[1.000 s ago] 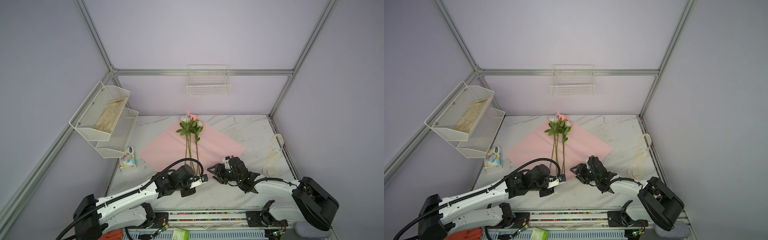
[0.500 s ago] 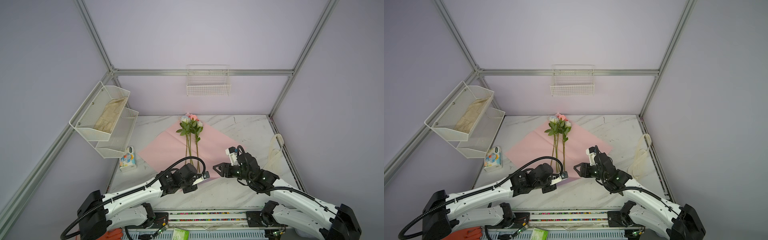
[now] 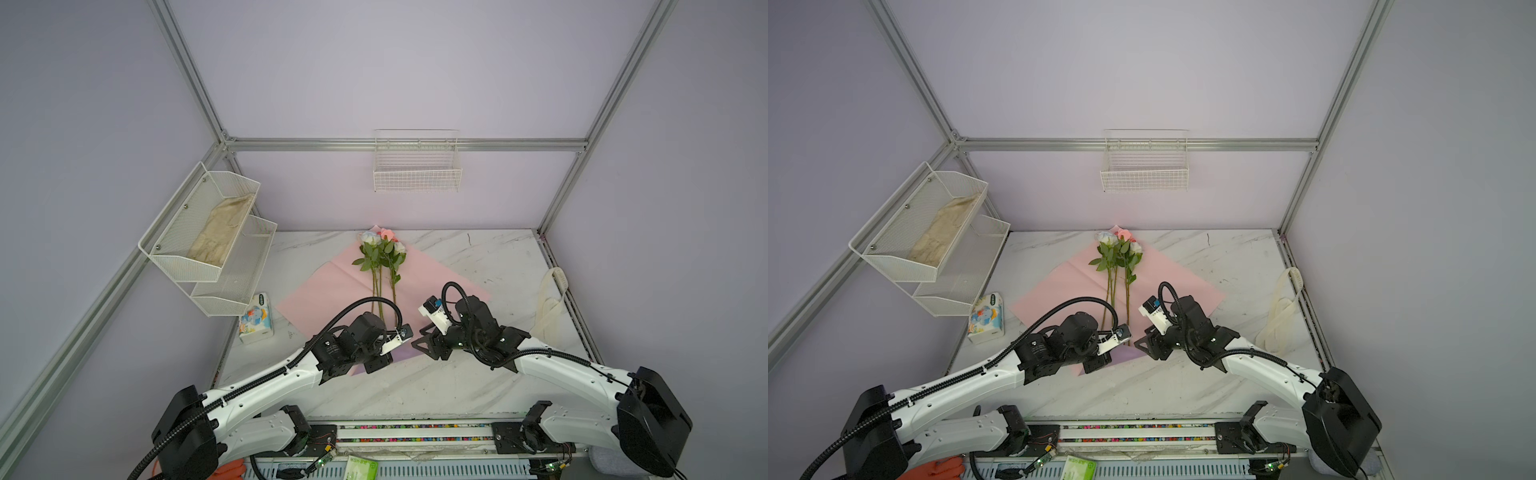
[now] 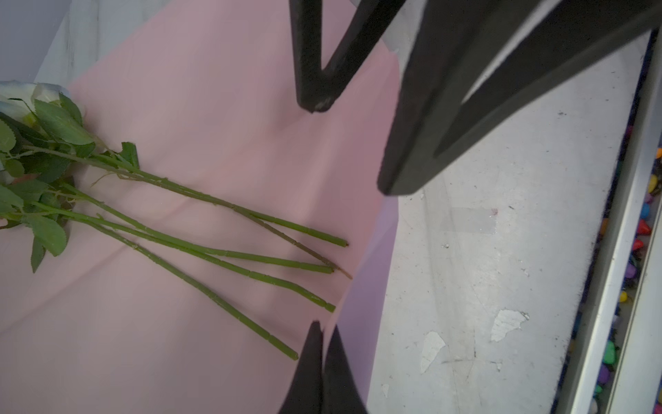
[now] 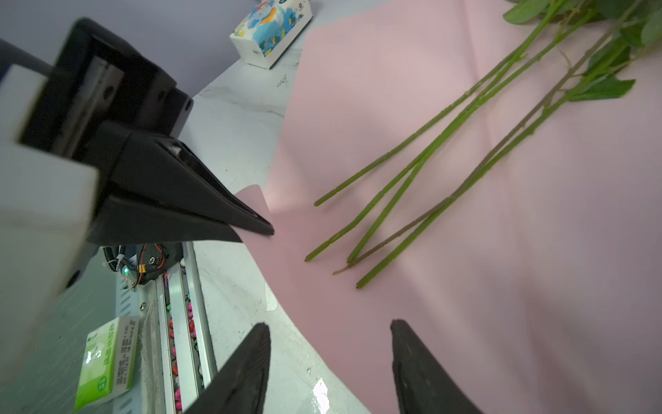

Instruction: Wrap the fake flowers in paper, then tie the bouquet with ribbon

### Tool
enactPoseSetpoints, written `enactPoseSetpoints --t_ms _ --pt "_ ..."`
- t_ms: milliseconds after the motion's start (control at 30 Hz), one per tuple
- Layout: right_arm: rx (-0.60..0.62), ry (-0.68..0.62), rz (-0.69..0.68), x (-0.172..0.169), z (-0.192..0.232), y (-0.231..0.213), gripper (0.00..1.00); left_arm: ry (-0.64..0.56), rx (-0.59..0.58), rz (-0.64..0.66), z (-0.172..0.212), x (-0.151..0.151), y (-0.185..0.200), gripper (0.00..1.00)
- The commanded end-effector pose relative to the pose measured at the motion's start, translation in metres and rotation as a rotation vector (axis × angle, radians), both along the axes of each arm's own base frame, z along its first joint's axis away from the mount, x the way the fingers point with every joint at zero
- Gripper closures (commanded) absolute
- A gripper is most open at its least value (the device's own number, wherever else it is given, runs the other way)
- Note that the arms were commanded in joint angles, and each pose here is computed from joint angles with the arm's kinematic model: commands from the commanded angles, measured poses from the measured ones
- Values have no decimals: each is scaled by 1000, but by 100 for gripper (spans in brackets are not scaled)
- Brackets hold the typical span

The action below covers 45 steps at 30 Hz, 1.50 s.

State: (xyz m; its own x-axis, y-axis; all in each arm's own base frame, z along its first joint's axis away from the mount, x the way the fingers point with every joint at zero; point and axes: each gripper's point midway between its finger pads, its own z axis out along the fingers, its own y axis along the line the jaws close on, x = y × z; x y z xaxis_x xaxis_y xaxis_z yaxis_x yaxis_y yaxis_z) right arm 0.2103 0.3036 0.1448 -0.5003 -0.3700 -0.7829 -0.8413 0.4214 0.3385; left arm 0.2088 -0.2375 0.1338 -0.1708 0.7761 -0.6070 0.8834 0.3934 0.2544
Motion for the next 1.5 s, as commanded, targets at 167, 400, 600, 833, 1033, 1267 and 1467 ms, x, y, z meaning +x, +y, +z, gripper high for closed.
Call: enactPoseSetpoints --t_ms 167,400,600,833,1033,1267,1467 --pt "173 -64 169 -12 11 27 44 -63 -147 0 56 17 -22 100" --pt "199 -103 185 -20 3 22 38 -50 -152 0 58 16 -22 100" --pt "201 -73 234 -16 -8 35 45 -29 -154 -3 55 15 -24 100" --pt "217 -17 276 -15 -19 47 57 -24 -152 -1 56 17 -26 98" --pt "234 0 263 -14 -20 47 85 -48 -162 84 62 27 -19 79" --pt "210 49 201 -6 -35 47 100 -92 -232 256 83 36 6 62" --pt "205 62 220 -9 -37 48 100 -49 -302 319 79 25 18 54"
